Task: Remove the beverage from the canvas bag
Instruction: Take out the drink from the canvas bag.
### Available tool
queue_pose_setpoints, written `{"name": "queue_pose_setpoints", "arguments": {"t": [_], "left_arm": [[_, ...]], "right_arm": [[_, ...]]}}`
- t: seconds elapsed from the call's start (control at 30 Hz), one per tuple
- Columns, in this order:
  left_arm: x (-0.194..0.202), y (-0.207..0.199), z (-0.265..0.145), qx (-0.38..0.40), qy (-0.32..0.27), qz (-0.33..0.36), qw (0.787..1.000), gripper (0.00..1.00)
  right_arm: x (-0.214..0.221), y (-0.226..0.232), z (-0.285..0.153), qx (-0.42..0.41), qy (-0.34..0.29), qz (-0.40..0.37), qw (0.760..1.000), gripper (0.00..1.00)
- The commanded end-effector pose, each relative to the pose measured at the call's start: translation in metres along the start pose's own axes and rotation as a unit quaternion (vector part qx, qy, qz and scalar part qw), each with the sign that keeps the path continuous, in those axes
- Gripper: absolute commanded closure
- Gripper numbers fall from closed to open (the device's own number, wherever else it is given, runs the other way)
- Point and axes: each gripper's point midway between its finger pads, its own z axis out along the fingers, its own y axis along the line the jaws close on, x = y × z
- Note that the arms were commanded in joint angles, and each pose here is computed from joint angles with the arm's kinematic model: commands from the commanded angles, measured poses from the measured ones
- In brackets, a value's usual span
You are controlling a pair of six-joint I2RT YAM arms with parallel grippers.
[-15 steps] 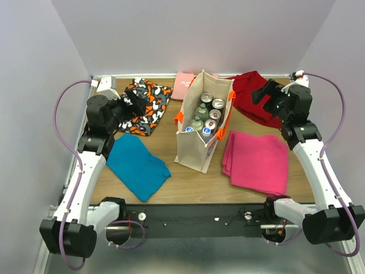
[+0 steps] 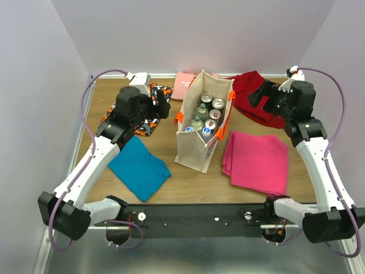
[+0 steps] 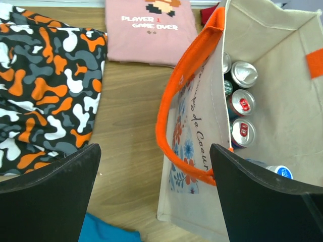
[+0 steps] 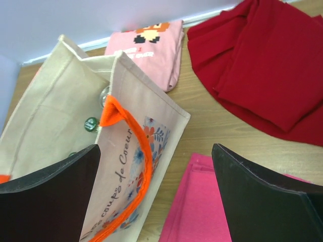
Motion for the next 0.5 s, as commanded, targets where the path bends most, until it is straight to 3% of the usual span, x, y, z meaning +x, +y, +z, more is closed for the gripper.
{"name": "queue_pose_setpoints", "arguments": {"t": [0.0, 0.2, 0.33, 0.47], "left_arm": [[-0.004, -0.004, 0.002, -0.064, 0.013, 0.061, 0.996, 0.01], [-0.012, -0.039, -0.01, -0.041, 0.016, 0.101, 0.994, 0.01], [-0.017, -0.045, -0.02, -0.054, 0.021, 0.121, 0.991, 0.01], [-0.021, -0.037, -0.028, -0.085, 0.013, 0.127, 0.988, 0.01]], "right_arm": [[-0.016, 0.02, -0.014, -0.04, 0.007, -0.026, 0.999, 0.0], [-0.005, 0.035, -0.015, -0.018, 0.066, -0.058, 0.996, 0.0], [0.009, 0.032, -0.017, 0.078, 0.099, -0.105, 0.986, 0.0], [-0.002, 0.018, -0.024, 0.196, 0.064, -0.131, 0.97, 0.0]]}}
